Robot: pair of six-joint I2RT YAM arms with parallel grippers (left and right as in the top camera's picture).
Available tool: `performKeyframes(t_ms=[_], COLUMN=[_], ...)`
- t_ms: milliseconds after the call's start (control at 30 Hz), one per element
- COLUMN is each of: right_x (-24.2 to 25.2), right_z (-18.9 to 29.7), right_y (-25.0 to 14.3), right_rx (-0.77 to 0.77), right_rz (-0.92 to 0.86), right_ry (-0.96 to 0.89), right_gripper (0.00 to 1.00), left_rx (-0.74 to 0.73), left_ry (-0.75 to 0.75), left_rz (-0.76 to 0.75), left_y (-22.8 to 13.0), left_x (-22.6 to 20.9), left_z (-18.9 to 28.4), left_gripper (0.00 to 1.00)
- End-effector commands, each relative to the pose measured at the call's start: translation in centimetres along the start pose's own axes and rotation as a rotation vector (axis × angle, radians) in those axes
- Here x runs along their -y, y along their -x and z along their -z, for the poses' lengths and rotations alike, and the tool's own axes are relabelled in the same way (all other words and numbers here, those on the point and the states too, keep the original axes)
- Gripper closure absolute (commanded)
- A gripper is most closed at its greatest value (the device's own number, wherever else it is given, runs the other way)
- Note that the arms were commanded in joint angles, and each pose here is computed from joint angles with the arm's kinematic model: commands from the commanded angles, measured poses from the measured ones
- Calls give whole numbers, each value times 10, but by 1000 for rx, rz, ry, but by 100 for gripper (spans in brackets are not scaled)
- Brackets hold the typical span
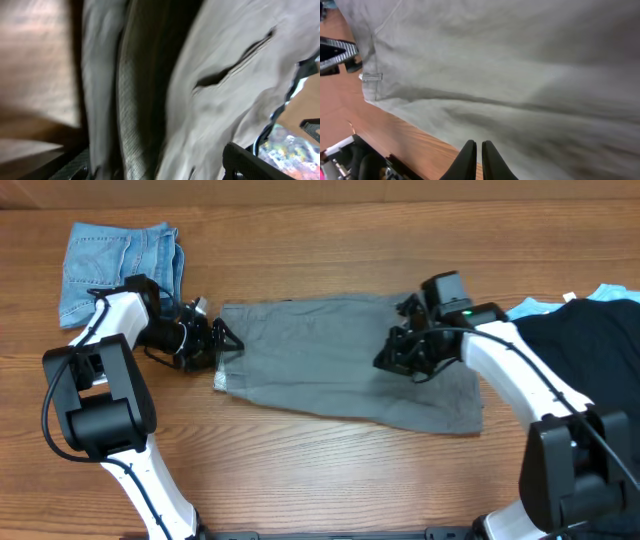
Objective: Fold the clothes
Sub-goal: 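Lift the left end with the left gripper and fold it rightward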
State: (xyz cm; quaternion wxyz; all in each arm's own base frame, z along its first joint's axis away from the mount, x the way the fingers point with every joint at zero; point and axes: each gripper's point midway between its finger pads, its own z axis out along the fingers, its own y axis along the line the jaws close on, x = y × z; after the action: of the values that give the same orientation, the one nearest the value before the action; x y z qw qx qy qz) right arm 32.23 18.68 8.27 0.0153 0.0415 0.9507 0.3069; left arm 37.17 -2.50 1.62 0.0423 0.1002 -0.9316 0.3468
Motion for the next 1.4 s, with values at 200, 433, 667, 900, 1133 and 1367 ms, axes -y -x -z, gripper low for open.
performKeyframes(t_ms=[200,433,667,900,1133,1367], right_x=[25,42,40,40,37,22], right_z=[-65,-85,-86,-86,-84,-23], right_y=[-10,-14,-9,-9,-7,9], right_rx=[-111,-151,-136,-134,-129,-15], right_rz=[-248,-287,-276,-274,-240,-118], right_ry=[-75,-103,-93,-91,-84,-125], right_gripper=[92,92,92,92,93,95], left_rx=[-187,-146,-204,-194,-210,-131], left_ry=[434,281,302,309,295,277], left_rz=[78,2,-63,0,49,-25], left_y=[-37,-27,-48,-48,-40,-12], left_x=[-103,-66,-51,-55,-51,-1], left_z=[-16,-52,-89,-87,-52,43], left_gripper=[13,14,41,82,96,96])
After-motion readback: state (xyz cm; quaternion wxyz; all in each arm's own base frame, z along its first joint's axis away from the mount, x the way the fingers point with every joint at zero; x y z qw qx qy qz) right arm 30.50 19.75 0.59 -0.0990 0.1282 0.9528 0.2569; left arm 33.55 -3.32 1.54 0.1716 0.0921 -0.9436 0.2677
